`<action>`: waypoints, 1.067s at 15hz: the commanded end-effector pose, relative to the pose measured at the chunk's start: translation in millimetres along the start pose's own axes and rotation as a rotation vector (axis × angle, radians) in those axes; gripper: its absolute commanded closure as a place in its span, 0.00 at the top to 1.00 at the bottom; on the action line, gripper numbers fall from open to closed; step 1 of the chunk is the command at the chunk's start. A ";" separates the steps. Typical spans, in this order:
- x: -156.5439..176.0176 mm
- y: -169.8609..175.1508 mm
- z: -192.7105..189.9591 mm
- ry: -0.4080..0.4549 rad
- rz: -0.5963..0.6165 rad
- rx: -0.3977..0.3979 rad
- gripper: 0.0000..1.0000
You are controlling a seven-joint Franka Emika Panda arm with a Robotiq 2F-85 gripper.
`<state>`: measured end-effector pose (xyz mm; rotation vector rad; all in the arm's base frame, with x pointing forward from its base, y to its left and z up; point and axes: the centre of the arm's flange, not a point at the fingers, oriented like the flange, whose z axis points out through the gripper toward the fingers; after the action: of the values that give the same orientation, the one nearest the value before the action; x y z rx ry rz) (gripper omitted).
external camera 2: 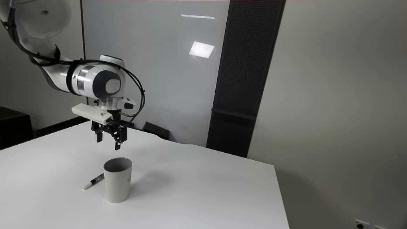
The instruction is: Pick an object from the table and place it in basket
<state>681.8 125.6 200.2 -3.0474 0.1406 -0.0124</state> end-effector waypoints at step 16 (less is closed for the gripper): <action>-4.0 28.6 55.0 -0.068 0.035 -0.042 1.00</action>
<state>675.9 102.6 142.8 -3.0815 0.1915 0.0984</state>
